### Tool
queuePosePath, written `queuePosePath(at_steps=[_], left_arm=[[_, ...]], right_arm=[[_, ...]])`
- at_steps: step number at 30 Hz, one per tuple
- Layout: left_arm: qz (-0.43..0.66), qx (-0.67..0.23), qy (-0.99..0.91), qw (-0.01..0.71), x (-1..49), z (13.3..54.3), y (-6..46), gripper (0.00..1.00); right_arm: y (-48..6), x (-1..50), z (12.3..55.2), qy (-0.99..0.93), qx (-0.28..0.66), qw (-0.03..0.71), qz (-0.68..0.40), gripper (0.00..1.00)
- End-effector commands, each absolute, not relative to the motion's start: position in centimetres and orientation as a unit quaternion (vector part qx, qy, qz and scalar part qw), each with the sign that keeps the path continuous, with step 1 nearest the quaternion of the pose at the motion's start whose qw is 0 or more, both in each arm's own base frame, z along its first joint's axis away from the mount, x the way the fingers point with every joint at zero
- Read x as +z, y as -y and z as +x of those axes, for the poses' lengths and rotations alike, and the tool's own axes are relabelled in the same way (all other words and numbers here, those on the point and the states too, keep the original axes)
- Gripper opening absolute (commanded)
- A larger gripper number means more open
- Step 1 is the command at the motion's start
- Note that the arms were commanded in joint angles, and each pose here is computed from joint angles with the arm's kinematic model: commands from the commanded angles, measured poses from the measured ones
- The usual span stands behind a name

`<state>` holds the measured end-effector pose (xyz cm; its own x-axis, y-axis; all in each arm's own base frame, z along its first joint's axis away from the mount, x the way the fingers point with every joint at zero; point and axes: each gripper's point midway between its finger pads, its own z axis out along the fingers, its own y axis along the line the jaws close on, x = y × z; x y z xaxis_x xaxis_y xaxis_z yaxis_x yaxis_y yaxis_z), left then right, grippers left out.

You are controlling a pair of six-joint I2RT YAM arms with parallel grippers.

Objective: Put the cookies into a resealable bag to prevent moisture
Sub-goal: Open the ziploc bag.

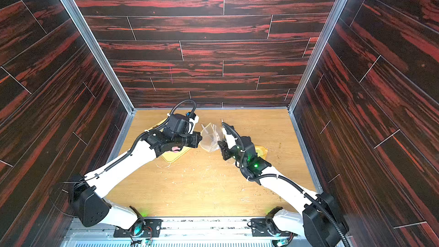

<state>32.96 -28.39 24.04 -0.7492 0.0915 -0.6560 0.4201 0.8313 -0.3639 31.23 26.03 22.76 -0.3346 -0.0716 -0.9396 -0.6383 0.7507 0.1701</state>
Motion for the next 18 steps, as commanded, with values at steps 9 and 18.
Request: queuePosePath(at_steps=[9,18], left_arm=[[0.158,-0.238,-0.893,0.347,25.5,33.0,29.6,0.00],[0.158,-0.231,-0.892,0.356,25.5,33.0,29.6,0.00]], right_arm=[[-29.3,25.4,32.8,-0.775,0.311,0.511,-0.203,0.56],[-29.4,23.7,34.9,-0.829,0.254,0.475,-0.149,0.55]])
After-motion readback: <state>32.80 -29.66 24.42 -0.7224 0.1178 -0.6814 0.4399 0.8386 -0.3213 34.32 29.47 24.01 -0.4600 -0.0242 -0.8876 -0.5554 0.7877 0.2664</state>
